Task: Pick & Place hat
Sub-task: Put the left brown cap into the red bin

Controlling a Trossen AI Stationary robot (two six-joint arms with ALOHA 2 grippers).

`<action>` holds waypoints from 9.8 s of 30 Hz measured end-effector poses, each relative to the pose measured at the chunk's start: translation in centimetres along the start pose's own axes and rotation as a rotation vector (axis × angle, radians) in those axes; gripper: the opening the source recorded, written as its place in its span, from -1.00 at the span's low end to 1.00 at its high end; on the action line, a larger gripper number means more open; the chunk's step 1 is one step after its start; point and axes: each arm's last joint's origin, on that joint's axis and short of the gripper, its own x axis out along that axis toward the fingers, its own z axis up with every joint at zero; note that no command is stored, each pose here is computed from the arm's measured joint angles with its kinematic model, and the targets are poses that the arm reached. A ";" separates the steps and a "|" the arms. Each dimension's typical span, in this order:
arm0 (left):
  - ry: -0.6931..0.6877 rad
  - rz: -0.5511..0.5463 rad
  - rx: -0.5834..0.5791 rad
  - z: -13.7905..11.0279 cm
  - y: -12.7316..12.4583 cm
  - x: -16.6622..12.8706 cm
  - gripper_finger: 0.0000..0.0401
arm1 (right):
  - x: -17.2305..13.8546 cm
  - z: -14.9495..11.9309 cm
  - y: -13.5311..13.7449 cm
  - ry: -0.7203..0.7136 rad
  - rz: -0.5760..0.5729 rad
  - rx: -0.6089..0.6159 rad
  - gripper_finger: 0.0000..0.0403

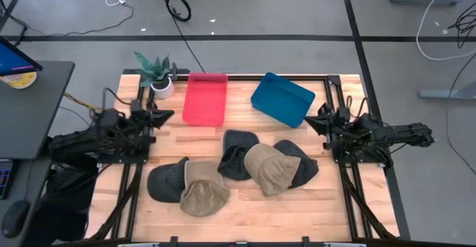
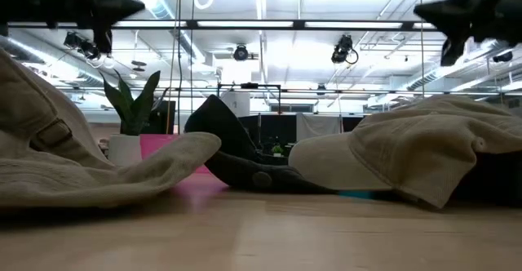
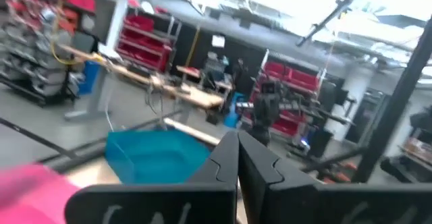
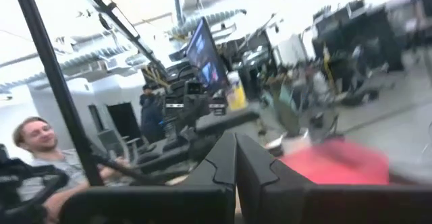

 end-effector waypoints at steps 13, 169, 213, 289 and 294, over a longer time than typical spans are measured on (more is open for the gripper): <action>-0.043 0.200 0.047 11.6 -3.6 2.4 -0.99 | 5.0 10.7 3.8 0.058 -0.009 -0.298 -0.99; 0.698 0.466 0.307 8.0 -14.7 18.3 -0.94 | 13.6 14.1 7.3 0.293 -0.118 0.204 -0.72; 0.319 0.534 0.785 10.7 -16.2 19.5 -0.94 | 18.8 16.4 7.2 0.014 0.021 0.195 0.24; 0.108 0.376 0.379 15.3 -11.1 21.6 0.29 | 24.8 15.3 4.4 0.369 -0.467 -0.598 -0.97; 0.315 0.336 0.316 15.8 -9.5 21.8 0.27 | 24.6 15.0 4.3 0.402 -0.461 -0.592 -0.97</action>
